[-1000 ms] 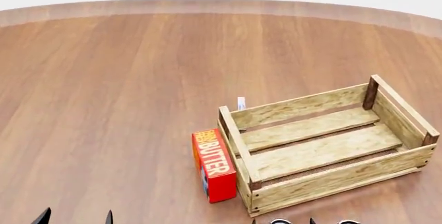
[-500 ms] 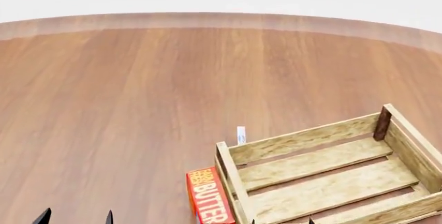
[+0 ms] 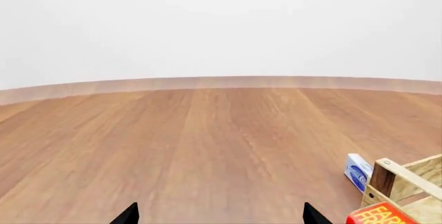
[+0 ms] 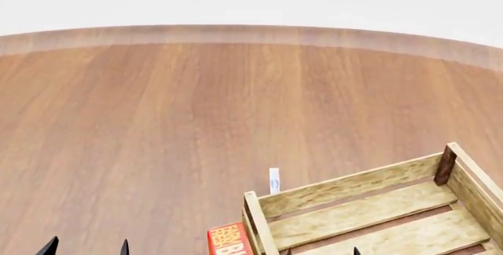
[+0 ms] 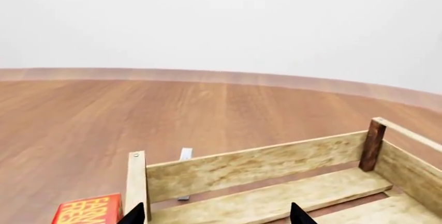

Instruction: Pick up the tomato sauce, and put it in the wooden tray.

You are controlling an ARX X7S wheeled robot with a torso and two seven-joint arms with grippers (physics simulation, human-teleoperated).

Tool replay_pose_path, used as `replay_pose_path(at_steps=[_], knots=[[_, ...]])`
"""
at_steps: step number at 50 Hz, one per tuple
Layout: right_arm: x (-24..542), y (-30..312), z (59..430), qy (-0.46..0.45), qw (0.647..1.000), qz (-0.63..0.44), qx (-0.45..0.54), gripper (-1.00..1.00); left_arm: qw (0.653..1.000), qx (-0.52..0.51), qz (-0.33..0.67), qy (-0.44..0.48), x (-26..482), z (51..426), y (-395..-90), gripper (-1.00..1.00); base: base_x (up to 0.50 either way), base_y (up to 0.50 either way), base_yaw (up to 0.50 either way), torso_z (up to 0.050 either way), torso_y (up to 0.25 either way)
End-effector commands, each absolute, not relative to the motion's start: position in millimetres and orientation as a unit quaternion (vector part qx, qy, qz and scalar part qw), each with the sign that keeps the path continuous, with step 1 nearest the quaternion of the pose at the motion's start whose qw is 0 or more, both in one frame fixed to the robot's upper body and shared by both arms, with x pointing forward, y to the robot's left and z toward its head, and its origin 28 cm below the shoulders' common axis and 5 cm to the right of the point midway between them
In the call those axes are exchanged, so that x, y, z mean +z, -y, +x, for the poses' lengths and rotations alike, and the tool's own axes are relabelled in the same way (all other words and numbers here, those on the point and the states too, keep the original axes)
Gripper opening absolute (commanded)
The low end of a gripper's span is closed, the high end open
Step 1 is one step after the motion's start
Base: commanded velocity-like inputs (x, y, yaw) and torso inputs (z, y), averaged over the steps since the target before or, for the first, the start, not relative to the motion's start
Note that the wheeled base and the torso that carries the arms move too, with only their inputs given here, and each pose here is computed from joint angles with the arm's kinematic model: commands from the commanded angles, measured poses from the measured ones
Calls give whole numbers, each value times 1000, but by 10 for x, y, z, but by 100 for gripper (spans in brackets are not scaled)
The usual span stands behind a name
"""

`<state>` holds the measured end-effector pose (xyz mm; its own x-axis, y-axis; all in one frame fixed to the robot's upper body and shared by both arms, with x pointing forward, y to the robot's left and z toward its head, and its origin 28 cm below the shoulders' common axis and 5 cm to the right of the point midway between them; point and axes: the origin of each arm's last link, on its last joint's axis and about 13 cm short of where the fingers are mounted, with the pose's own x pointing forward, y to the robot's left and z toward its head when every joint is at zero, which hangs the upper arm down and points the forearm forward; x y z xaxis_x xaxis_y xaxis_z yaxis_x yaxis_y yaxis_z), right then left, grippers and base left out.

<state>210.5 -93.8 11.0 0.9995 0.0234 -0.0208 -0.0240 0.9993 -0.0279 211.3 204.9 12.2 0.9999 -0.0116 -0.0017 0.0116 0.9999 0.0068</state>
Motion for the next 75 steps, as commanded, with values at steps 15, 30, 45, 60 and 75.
replay_pose_path(at_steps=[15, 30, 45, 60, 75], knots=[[91, 940, 2117, -10, 1000, -12, -2, 100, 1000, -5, 2, -2, 122, 2111, -2050, 100, 0, 0, 0, 0, 0], [100, 941, 2112, -7, 1000, -14, -1, 100, 1000, 0, 7, 9, 134, 2109, -2047, 100, 0, 0, 0, 0, 0], [101, 936, 2093, -7, 1000, -16, -3, 100, 1000, -7, -5, -26, 119, 2098, -2051, 100, 0, 0, 0, 0, 0], [139, 936, 2052, 0, 1000, -14, -4, 100, 1000, -7, -4, -26, 123, 2098, -2050, 100, 0, 0, 0, 0, 0], [290, 845, 1663, 18, 999, -37, 13, 100, 1000, -6, -5, -25, 126, 2101, -2045, 100, 0, 0, 0, 0, 0]])
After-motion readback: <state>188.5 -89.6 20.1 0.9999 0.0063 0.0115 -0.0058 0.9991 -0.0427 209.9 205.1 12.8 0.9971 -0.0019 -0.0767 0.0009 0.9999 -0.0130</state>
